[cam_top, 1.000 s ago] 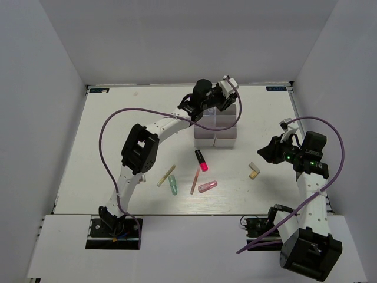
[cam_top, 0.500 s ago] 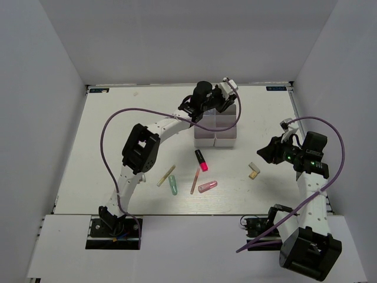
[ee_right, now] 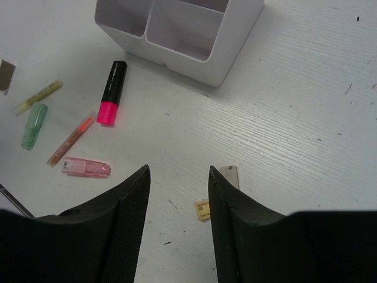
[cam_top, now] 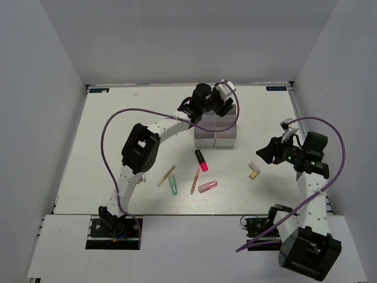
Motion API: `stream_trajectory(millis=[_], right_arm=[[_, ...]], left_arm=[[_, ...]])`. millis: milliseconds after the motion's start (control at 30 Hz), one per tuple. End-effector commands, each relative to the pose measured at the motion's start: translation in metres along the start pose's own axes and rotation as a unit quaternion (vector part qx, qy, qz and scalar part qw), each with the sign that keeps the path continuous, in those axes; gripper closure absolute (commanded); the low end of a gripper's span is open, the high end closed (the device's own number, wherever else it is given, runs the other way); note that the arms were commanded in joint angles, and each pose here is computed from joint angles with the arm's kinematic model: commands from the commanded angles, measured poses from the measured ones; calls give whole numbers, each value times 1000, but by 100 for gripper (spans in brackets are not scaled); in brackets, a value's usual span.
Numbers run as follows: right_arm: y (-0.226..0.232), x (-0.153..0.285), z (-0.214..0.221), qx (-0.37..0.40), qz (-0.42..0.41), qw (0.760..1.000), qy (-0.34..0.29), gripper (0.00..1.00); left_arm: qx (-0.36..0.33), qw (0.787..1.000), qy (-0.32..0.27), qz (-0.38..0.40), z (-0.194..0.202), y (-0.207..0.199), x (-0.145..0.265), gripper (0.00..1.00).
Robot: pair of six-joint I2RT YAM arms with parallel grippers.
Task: Sort the stationery into containers
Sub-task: Place the pen in the storage box, then pick up the pen from the center of the board.
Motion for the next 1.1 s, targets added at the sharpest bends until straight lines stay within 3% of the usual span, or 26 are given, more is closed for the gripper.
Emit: stream_trajectory(millis=[0, 133, 167, 233, 267, 300, 333, 367, 400, 467, 500, 533, 567, 600, 633, 700, 733, 767, 800, 867, 967, 1067], right_arm=[[5, 2, -3, 9, -13, 1000, -7, 50], [7, 4, -4, 10, -16, 1000, -11, 50], [9, 4, -4, 13, -20, 1000, -12, 67], [11, 4, -5, 9, -24, 1000, -11, 100], [16, 5, -3, 2, -38, 999, -5, 100], [24, 5, -2, 17, -65, 998, -4, 100], [27, 3, 0, 12, -82, 997, 6, 100], [35, 5, 4, 3, -100, 995, 22, 100], [50, 8, -3, 5, -141, 990, 20, 73], [59, 7, 5, -16, -172, 983, 61, 53], [59, 4, -1, -6, -177, 982, 66, 44], [60, 4, 2, -13, -179, 981, 78, 42], [63, -1, 1, -2, -181, 979, 97, 42], [58, -6, 3, 5, -167, 980, 110, 42], [54, -9, 3, 2, -147, 982, 122, 42], [62, -21, -3, 37, -133, 981, 136, 43], [61, -25, -3, 52, -113, 982, 144, 43], [77, -31, -11, 60, -119, 980, 151, 44], [70, -36, -18, 76, -81, 983, 146, 44], [91, -45, -25, 90, -84, 980, 159, 44], [119, -62, -4, 137, -84, 964, 212, 46], [114, -76, 13, 173, -38, 952, 249, 46]], left_arm=[[-6, 999, -44, -23, -59, 22, 22, 32], [-7, 997, -68, -28, -89, 24, 32, 37], [-10, 996, -80, -33, -107, 27, 43, 43], [1, 996, -83, -40, -120, 24, 52, 70], [5, 992, -112, -54, -160, 32, 79, 80], [33, 995, -80, -39, -142, 13, 82, 87], [49, 994, -59, -76, -142, 21, 93, 93], [65, 992, -52, -91, -152, 21, 113, 93], [130, 988, 10, -80, -136, -1, 133, 93], [198, 967, 53, -149, -124, 5, 167, 96], [237, 946, 136, -173, -92, -7, 197, 98], [254, 935, 160, -188, -85, -10, 216, 92], [286, 908, 219, -214, -57, -10, 242, 88], [314, 889, 241, -230, -56, -14, 275, 86], [329, 868, 289, -233, -20, -28, 290, 85], [352, 848, 313, -242, -8, -29, 333, 60], [367, 820, 367, -244, 32, -50, 353, 50], [387, 803, 375, -254, 44, -47, 366, 47], [394, 800, 374, -256, 49, -56, 385, 44], [407, 782, 392, -263, 71, -70, 409, 39], [394, 780, 391, -289, 81, -73, 438, 29], [389, 777, 379, -318, 86, -72, 462, 16]])
Point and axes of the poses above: each gripper's point midway between its finger pads, its own x axis back along the fingers, its own y axis along the line the jaws close on, z = x × y, the point moved 1 cm from there along x, back along the fingers, and after that the axes turned 10 degrees about -x, right-handed, at the moved point
